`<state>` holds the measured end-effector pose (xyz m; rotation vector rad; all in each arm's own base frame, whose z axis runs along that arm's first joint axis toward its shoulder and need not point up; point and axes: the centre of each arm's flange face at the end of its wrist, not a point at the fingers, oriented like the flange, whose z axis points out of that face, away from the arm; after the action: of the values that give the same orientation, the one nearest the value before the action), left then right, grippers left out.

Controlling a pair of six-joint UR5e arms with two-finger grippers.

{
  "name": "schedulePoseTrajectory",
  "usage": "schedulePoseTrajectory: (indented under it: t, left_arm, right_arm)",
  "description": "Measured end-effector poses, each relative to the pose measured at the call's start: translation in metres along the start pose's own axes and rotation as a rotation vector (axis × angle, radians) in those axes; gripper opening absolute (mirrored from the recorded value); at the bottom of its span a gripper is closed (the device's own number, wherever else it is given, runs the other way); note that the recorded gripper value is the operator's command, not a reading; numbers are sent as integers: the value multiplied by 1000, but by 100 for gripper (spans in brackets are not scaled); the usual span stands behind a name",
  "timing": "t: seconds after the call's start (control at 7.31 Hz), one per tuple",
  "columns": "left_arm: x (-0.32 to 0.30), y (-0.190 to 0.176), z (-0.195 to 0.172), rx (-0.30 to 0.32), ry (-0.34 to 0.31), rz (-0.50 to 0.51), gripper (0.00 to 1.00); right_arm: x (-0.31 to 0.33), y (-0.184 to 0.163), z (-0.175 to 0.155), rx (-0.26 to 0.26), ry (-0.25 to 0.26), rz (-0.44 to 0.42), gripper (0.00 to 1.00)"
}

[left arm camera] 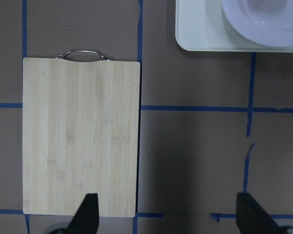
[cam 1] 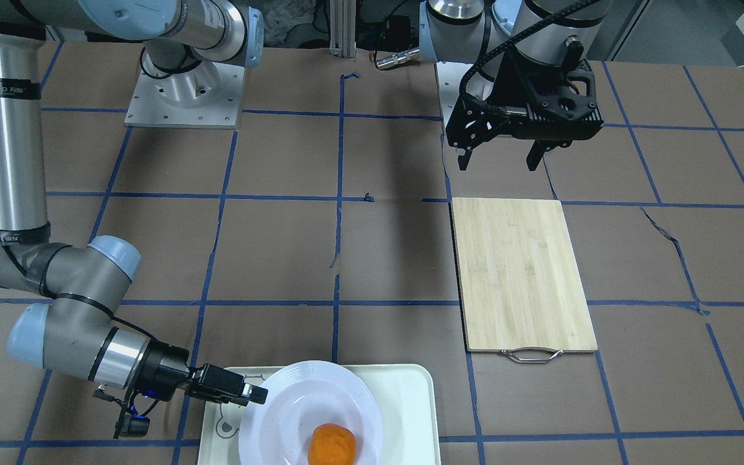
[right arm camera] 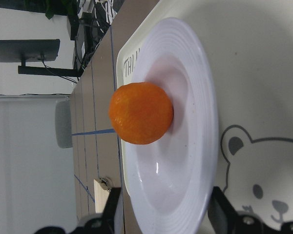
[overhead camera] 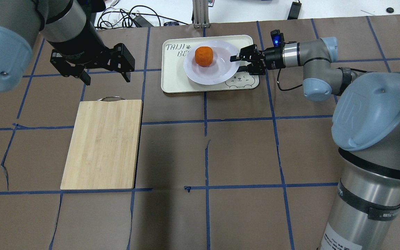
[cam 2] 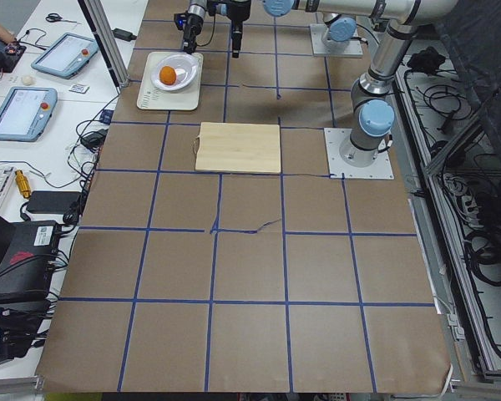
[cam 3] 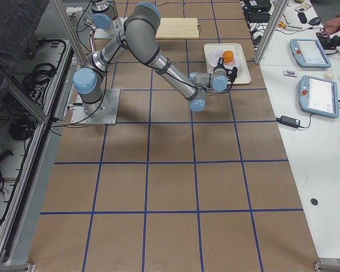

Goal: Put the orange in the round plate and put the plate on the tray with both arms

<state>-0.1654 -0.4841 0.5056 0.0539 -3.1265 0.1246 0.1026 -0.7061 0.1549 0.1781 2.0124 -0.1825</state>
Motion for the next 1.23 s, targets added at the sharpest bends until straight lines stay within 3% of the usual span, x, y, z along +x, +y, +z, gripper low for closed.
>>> schedulePoseTrajectory:
  t: [0.27,0.41,0.82,0.96,1.23]
  left_arm:
    - [0,0,0,0,0,0,100]
    - [0,0,0,1,0,0,100]
    - [0,0,-1,1,0,0,100]
    - [0,0,-1,1,0,0,100]
    - [0,0,0,1,0,0,100]
  right_arm:
    - [-24,-5,-25,48,137,-36,100]
    - [-39,-4,-43,70,243,-42,100]
    - [-120,35,-114,18,660,37,100]
    - [-153,58,-126,-10,774,31,100]
    - [-223,110,-127,-56,1048,-71,100]
